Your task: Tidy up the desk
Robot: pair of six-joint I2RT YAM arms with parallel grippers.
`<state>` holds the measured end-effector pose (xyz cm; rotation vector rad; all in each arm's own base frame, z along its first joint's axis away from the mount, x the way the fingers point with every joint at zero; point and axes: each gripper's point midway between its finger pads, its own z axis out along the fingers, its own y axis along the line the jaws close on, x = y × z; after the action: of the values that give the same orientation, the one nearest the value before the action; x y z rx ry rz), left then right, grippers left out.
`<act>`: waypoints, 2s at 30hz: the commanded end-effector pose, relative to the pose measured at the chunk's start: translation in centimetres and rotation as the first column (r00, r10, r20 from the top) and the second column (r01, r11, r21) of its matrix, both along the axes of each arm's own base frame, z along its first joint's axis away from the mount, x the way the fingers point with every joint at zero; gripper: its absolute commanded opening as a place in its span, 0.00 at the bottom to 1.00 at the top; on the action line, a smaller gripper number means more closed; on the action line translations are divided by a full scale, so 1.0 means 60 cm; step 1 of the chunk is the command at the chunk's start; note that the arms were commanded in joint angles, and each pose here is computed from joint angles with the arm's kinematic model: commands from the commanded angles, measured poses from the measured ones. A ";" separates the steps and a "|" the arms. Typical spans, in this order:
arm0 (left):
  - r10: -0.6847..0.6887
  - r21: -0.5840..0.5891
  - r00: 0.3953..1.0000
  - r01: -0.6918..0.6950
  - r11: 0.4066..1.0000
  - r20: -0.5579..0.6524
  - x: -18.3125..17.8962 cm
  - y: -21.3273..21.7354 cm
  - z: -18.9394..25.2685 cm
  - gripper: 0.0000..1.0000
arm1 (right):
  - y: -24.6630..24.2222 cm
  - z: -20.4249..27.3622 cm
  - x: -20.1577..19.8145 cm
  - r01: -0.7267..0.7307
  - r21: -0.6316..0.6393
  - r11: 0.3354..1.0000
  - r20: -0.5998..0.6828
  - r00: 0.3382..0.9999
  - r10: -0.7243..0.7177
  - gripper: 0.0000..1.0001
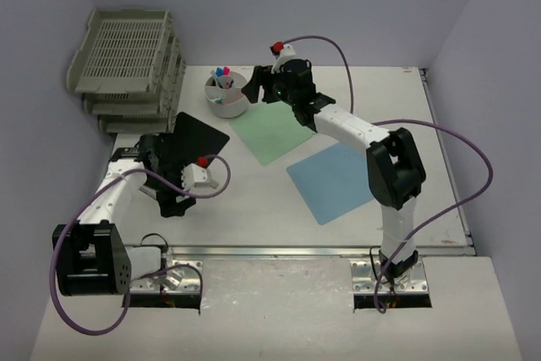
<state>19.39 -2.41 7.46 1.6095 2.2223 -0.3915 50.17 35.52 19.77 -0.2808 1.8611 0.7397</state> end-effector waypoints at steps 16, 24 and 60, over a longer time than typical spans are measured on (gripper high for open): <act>-0.519 0.205 0.845 0.488 0.848 0.133 0.039 -0.023 -0.050 0.80 | -0.354 -0.101 -0.179 0.218 -0.114 0.969 -0.372 0.895 -0.245 0.82; -0.538 0.203 0.836 0.512 0.835 0.103 0.068 -0.024 -0.063 0.77 | -0.359 -0.099 -0.190 0.186 -0.126 0.974 -0.356 0.908 -0.219 0.82; -0.534 0.211 0.812 0.493 0.844 0.238 0.107 -0.148 0.010 0.00 | -0.349 -0.094 -0.199 0.116 -0.066 0.991 -0.440 0.888 -0.133 0.71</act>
<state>23.08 -5.39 2.33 2.4226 1.7180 -0.1061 37.58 14.37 11.26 0.0363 2.3899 0.7061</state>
